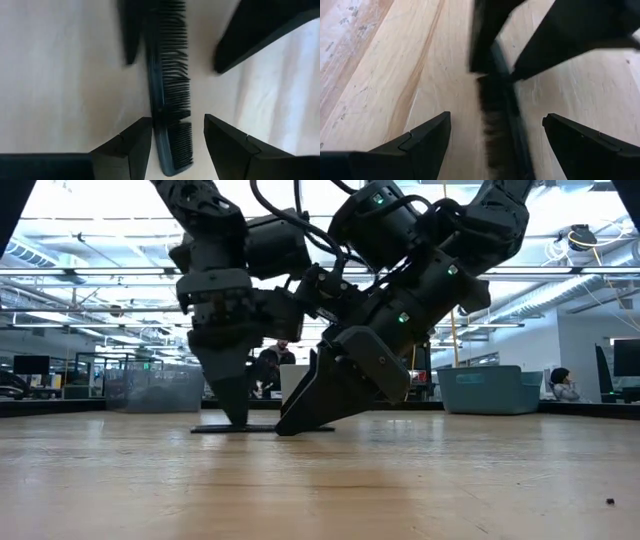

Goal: Pick & Place Travel size toiletries
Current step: Put the black comb into the gray bin

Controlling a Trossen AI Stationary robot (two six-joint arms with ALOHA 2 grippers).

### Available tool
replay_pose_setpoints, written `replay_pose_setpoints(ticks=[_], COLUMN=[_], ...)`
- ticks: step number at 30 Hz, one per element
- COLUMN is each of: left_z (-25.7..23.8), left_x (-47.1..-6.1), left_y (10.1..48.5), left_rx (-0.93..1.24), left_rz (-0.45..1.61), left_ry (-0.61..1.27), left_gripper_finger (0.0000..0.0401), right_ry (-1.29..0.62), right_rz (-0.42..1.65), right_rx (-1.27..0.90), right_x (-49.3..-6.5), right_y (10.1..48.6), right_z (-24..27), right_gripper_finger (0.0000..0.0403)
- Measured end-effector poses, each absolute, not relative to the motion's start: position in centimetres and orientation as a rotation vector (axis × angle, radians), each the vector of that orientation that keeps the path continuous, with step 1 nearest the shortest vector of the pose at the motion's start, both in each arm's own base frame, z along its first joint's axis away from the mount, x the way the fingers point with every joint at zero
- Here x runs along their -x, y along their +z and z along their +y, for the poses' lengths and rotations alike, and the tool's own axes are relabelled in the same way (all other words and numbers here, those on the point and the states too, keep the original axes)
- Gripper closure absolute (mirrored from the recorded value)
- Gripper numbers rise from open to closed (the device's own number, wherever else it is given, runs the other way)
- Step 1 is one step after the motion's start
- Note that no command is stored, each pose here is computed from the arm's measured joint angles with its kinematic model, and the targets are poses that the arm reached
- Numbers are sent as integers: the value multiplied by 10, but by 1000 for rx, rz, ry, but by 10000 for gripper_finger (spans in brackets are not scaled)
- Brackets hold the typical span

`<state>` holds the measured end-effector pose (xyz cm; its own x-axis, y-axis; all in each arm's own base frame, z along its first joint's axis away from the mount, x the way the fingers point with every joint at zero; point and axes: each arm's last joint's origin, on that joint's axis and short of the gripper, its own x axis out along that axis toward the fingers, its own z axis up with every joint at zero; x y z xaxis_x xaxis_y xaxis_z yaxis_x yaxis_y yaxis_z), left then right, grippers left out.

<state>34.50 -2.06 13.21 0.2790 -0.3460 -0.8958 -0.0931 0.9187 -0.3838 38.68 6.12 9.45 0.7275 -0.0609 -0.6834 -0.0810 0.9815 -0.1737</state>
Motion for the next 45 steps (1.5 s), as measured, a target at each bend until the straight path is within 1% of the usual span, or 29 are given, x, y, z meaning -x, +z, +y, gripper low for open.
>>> replay_pose_setpoints(ticks=[4, 13, 24, 27, 30, 33, 41, 45], left_z=[-21, -23, -24, -25, -26, -26, -23, -18], left_x=[-352, -357, -359, -360, -365, -367, -366, -358], left_y=[128, 127, 129, 130, 136, 137, 137, 138], left_rx=[435, 483, 530, 545, 547, 589, 596, 571], left_rz=[1239, 1175, 1159, 1147, 1090, 1070, 1076, 1142], left_ry=[-261, -356, -378, -405, -448, -481, -489, -440], left_gripper_finger=[217, 217, 217, 217, 217, 217, 217, 217], right_ry=[17, 11, 11, 15, 16, 15, 14, 15], right_rz=[767, 768, 767, 768, 769, 772, 789, 796], right_rx=[186, 196, 188, 185, 191, 196, 196, 188], right_x=[-387, -387, -387, -387, -387, -387, -386, -385], right_y=[93, 92, 92, 92, 92, 91, 90, 90], right_z=[60, 60, 60, 60, 60, 60, 60, 60], right_gripper_finger=[90, 90, 90, 90, 90, 90, 92, 103])
